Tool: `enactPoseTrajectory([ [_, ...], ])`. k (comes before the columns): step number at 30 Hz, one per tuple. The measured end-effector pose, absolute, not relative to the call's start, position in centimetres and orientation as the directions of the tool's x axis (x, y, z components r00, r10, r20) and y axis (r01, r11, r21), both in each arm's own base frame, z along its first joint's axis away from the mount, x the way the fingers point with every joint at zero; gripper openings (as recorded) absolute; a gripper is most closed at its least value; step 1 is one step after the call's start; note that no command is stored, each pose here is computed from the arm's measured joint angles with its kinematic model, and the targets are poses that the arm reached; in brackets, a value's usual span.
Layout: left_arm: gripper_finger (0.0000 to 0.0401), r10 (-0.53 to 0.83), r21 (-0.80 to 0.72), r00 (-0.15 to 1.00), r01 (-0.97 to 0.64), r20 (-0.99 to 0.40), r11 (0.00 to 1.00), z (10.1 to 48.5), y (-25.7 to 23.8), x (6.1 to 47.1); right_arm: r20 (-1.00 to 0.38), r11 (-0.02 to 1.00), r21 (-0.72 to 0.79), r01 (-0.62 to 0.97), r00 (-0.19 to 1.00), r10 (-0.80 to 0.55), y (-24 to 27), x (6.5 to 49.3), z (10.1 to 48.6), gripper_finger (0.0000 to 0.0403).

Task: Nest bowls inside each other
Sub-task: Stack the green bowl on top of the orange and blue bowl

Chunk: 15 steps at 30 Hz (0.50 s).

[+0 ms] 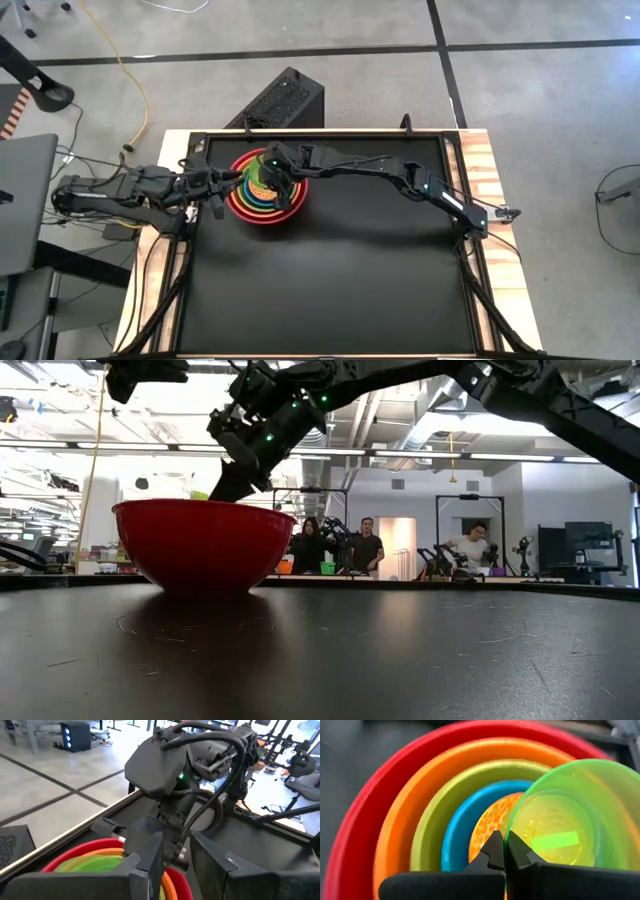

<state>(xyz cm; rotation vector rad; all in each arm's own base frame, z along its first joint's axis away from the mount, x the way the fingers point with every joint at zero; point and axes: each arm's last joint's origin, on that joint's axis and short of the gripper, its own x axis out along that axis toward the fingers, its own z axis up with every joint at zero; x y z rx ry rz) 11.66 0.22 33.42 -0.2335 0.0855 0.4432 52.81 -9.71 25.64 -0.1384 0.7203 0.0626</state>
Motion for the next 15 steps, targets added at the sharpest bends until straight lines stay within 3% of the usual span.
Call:
enactPoseTrajectory([
  [15, 0.0086, 0.417, -0.224, 0.894, -0.445, -0.164, 0.867, 33.1, 0.2, 12.4, -0.674, 0.982, -0.14, -0.125, 0.739, -0.002, -8.5, 53.0, 25.3, 0.0],
])
